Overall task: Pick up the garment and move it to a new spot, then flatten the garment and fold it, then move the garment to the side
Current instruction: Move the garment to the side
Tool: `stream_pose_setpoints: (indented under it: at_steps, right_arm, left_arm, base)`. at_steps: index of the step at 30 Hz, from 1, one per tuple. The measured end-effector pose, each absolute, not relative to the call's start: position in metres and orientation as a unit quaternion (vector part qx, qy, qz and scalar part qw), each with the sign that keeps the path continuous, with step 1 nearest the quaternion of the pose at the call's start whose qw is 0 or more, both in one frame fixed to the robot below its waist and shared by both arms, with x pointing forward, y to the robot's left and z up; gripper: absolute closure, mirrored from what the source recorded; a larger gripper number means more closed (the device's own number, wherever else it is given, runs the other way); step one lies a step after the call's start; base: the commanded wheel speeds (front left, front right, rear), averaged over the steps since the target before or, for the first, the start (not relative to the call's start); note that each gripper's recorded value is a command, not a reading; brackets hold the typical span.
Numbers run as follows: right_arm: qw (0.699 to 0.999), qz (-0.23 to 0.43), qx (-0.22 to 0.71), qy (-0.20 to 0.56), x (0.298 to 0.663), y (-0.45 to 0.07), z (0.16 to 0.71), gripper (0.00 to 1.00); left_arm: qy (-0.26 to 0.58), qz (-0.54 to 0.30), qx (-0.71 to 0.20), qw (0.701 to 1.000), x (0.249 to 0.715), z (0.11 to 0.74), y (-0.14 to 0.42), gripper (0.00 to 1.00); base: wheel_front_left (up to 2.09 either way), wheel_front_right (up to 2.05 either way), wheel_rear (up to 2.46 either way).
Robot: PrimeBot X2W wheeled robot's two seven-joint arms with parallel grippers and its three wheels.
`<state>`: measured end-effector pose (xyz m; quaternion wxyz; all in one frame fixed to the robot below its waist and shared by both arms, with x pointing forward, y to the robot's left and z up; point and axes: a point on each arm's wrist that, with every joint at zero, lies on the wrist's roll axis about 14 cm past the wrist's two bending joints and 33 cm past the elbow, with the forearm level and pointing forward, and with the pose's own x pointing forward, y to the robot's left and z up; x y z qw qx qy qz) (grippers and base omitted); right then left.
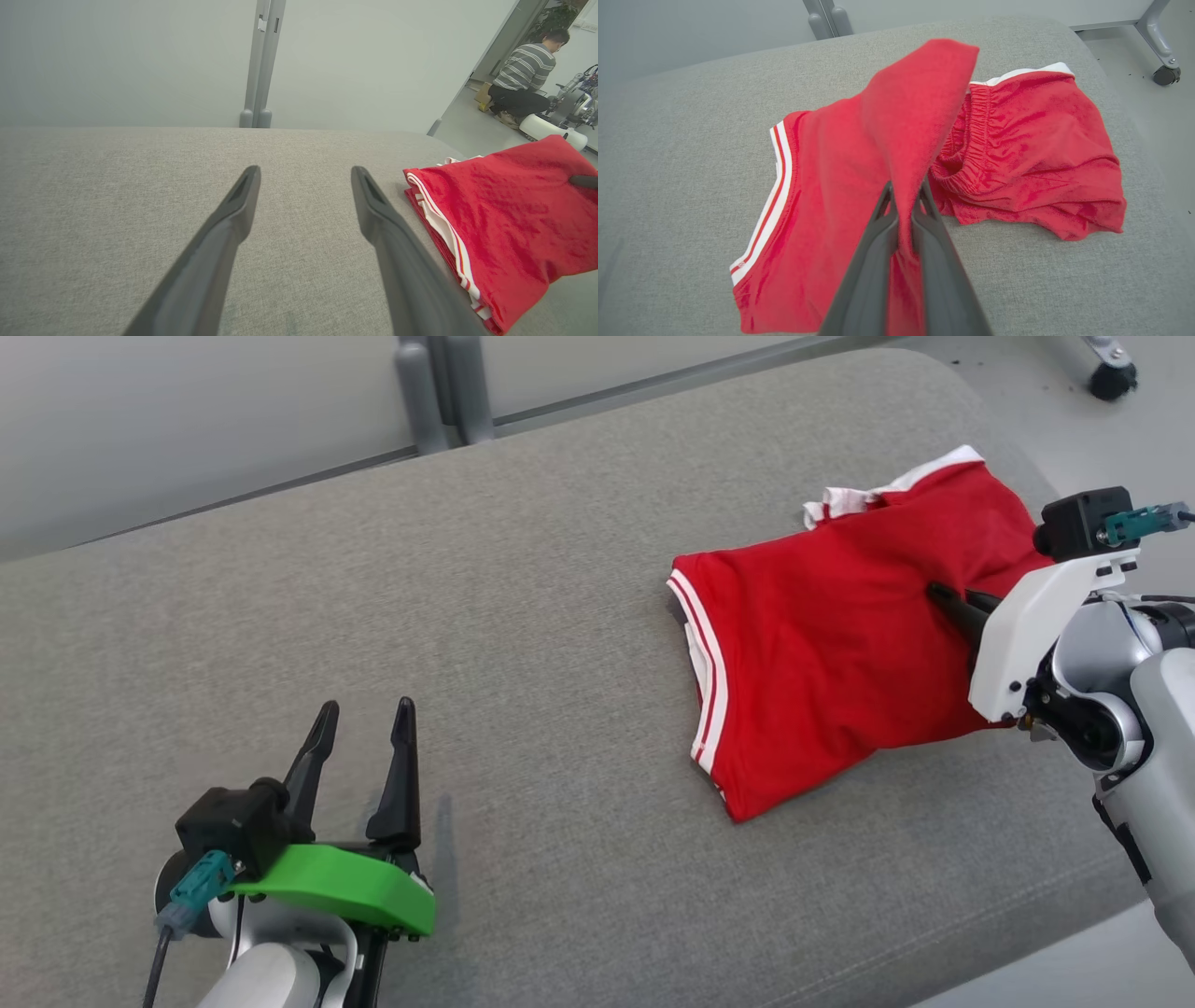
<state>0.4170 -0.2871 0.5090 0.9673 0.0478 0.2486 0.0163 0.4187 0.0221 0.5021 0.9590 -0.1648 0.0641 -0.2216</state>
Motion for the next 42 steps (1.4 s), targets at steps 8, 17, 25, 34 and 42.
stream_pose_setpoints:
  at_steps: [8,17,25,34,42]
  right_arm:
    - [0.965,-0.03,0.046,0.255,0.403,-0.318,0.506,1.0]
    - [0.97,-0.024,0.025,0.243,0.418,-0.316,0.516,1.0]
    - [0.975,-0.035,-0.009,0.221,0.446,-0.327,0.54,1.0]
    - [0.969,-0.085,-0.056,0.226,0.462,-0.368,0.548,1.0]
    - [0.955,-0.134,-0.057,0.257,0.465,-0.403,0.518,1.0]
  left_arm:
    - [0.083,-0.274,-0.165,0.944,0.428,0.491,-0.017,0.0]
    - [0.088,-0.264,-0.165,0.946,0.43,0.485,-0.01,0.0]
    - [0.086,-0.234,-0.161,0.955,0.428,0.484,0.012,0.0]
    - [0.09,-0.208,-0.159,0.961,0.428,0.48,0.032,0.0]
    - [0.103,-0.189,-0.152,0.965,0.433,0.468,0.048,0.0]
  base:
    - [0.0,0.0,0.0]
    - [0.0,0.0,0.0]
    - [0.0,0.0,0.0]
    - [0.0,0.0,0.0]
    - [0.0,0.0,0.0]
